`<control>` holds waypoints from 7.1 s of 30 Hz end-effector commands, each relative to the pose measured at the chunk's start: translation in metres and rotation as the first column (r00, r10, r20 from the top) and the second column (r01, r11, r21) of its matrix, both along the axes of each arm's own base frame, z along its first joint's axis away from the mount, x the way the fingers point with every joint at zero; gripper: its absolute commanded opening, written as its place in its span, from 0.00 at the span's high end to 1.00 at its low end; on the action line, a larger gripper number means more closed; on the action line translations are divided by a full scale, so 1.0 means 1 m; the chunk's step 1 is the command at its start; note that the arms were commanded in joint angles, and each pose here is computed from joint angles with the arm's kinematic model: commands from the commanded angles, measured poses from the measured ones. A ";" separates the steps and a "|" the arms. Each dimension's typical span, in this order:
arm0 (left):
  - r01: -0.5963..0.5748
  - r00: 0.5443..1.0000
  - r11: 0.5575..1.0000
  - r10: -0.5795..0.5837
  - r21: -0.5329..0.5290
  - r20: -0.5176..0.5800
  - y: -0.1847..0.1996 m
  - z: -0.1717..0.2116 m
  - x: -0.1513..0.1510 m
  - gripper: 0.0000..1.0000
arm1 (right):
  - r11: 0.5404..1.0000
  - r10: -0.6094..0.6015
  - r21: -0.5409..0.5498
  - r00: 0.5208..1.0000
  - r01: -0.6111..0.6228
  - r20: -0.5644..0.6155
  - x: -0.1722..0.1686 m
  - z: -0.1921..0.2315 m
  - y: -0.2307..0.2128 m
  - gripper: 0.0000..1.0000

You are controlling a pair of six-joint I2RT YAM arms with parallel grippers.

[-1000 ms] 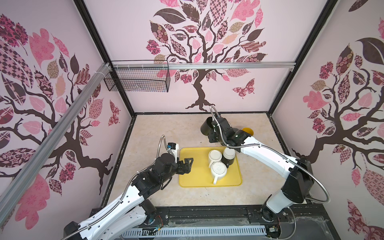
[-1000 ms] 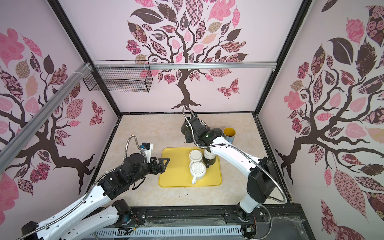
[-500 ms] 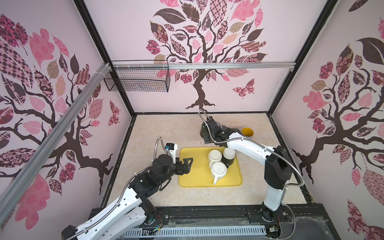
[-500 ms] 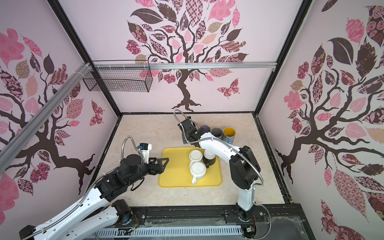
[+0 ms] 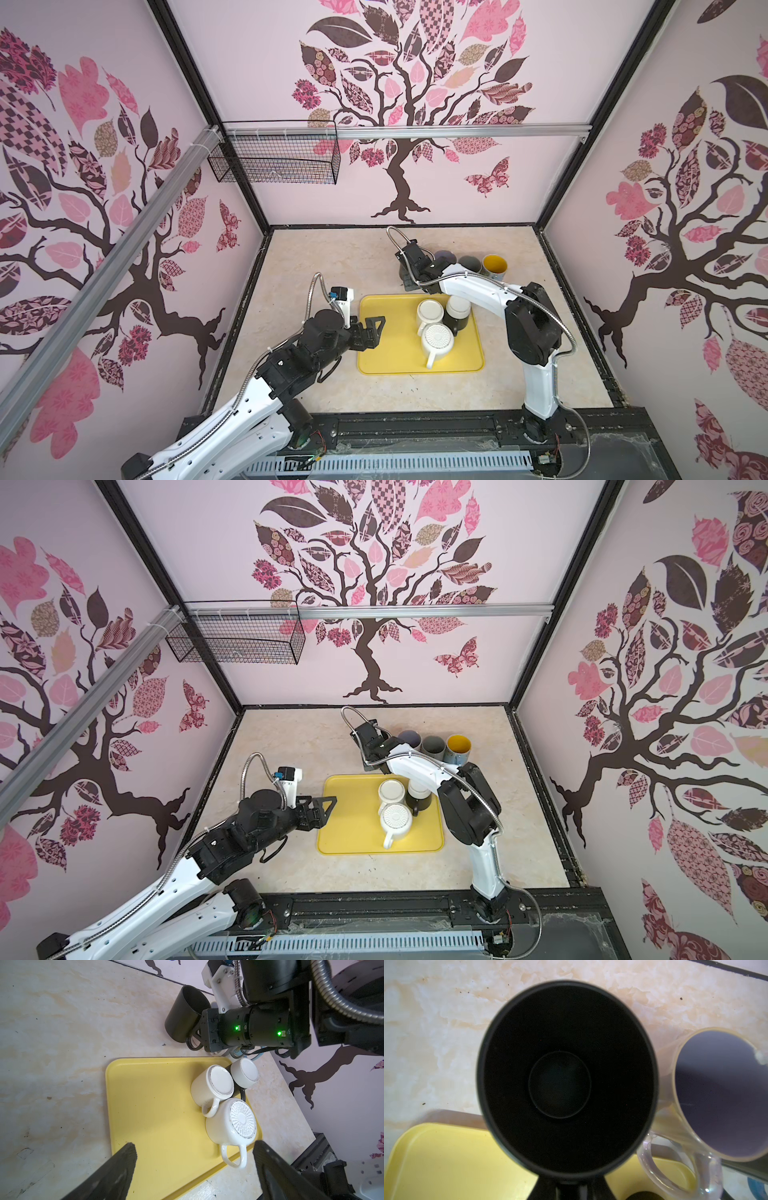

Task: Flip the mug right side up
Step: 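Carry the black mug upright beyond the tray with the right gripper, then lower the black mug beside the pink mug and open the right gripper, then move the left gripper over the upside-down white ribbed-base mug while the right withdraws, then lower the left gripper and close it on the white mug base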

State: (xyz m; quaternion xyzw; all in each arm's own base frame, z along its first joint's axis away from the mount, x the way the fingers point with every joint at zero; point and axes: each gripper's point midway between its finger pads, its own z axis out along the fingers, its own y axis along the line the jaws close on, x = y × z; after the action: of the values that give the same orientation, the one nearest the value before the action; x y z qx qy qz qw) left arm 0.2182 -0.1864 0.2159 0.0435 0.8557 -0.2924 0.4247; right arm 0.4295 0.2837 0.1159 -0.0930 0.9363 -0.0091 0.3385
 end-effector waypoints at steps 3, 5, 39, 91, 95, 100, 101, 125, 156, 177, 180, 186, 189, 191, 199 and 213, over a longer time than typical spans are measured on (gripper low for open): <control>0.010 1.000 1.000 -0.010 0.017 -0.008 0.001 -0.008 -0.003 0.09 | 0.999 -0.041 0.029 0.996 0.039 0.078 0.026 0.017 0.000 1.00; 0.009 1.000 1.000 -0.008 0.018 -0.009 0.001 -0.009 -0.002 0.09 | 0.999 -0.047 0.024 0.996 0.045 0.073 0.028 0.013 -0.004 1.00; 0.014 1.000 0.999 -0.013 0.029 -0.025 0.001 -0.016 -0.005 0.08 | 0.996 -0.089 -0.028 0.996 0.089 -0.008 0.022 -0.040 -0.024 1.00; 0.184 0.982 0.921 -0.185 0.343 -0.029 -0.081 -0.041 -0.038 0.12 | 0.926 -0.117 0.378 0.961 0.014 0.252 -0.068 0.071 -0.089 0.43; 0.213 0.976 0.890 -0.211 0.403 -0.051 -0.100 -0.050 -0.039 0.20 | 0.920 -0.121 0.391 0.959 0.011 0.256 -0.069 0.074 -0.092 0.43; 0.245 0.969 0.875 -0.236 0.417 -0.075 -0.120 -0.056 -0.035 0.25 | 0.915 -0.165 0.402 0.939 0.033 0.300 -0.073 0.084 -0.104 0.43; 0.256 0.966 0.870 -0.243 0.421 -0.086 -0.125 -0.058 -0.036 0.25 | 0.913 -0.174 0.406 0.936 0.037 0.306 -0.074 0.086 -0.107 0.43; 0.320 0.947 0.825 -0.266 0.466 -0.180 -0.172 -0.101 -0.041 0.35 | 0.906 -0.244 0.416 0.900 0.078 0.361 -0.078 0.102 -0.126 0.42; 0.306 0.950 0.779 -0.216 0.547 -0.225 -0.178 -0.124 -0.030 0.56 | 0.906 -0.242 0.417 0.900 0.076 0.362 -0.078 0.104 -0.126 0.42; 0.314 0.945 0.770 -0.200 0.556 -0.257 -0.173 -0.138 -0.021 0.59 | 0.906 -0.239 0.417 0.903 0.075 0.357 -0.076 0.101 -0.125 0.42; 0.316 0.945 0.770 -0.203 0.555 -0.257 -0.174 -0.139 -0.021 0.58 | 0.906 -0.239 0.416 0.904 0.076 0.354 -0.076 0.100 -0.124 0.42; 0.311 0.947 0.773 -0.201 0.552 -0.252 -0.174 -0.138 -0.017 0.60 | 0.906 -0.234 0.418 0.907 0.072 0.349 -0.076 0.098 -0.122 0.42; 0.310 0.947 0.775 -0.201 0.550 -0.250 -0.175 -0.138 -0.016 0.63 | 0.905 -0.231 0.419 0.909 0.070 0.348 -0.076 0.098 -0.122 0.42; 0.313 0.946 0.774 -0.204 0.550 -0.251 -0.175 -0.139 -0.016 0.67 | 0.906 -0.230 0.418 0.910 0.070 0.346 -0.076 0.097 -0.121 0.42; 0.322 0.943 0.768 -0.212 0.554 -0.256 -0.174 -0.140 -0.017 0.86 | 0.906 -0.224 0.419 0.913 0.066 0.340 -0.075 0.094 -0.119 0.42; 0.265 0.961 0.701 -0.245 0.662 -0.126 -0.162 -0.095 -0.026 1.00 | 0.897 -0.235 0.436 0.908 0.066 0.347 -0.076 0.101 -0.121 0.42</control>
State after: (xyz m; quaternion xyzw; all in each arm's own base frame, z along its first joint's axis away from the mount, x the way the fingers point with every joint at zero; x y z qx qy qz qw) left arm 0.1833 -0.3422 0.0738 0.3103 0.9117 -0.0141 0.2690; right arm 0.3513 0.1651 0.2040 0.0493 0.8444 0.1369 0.5156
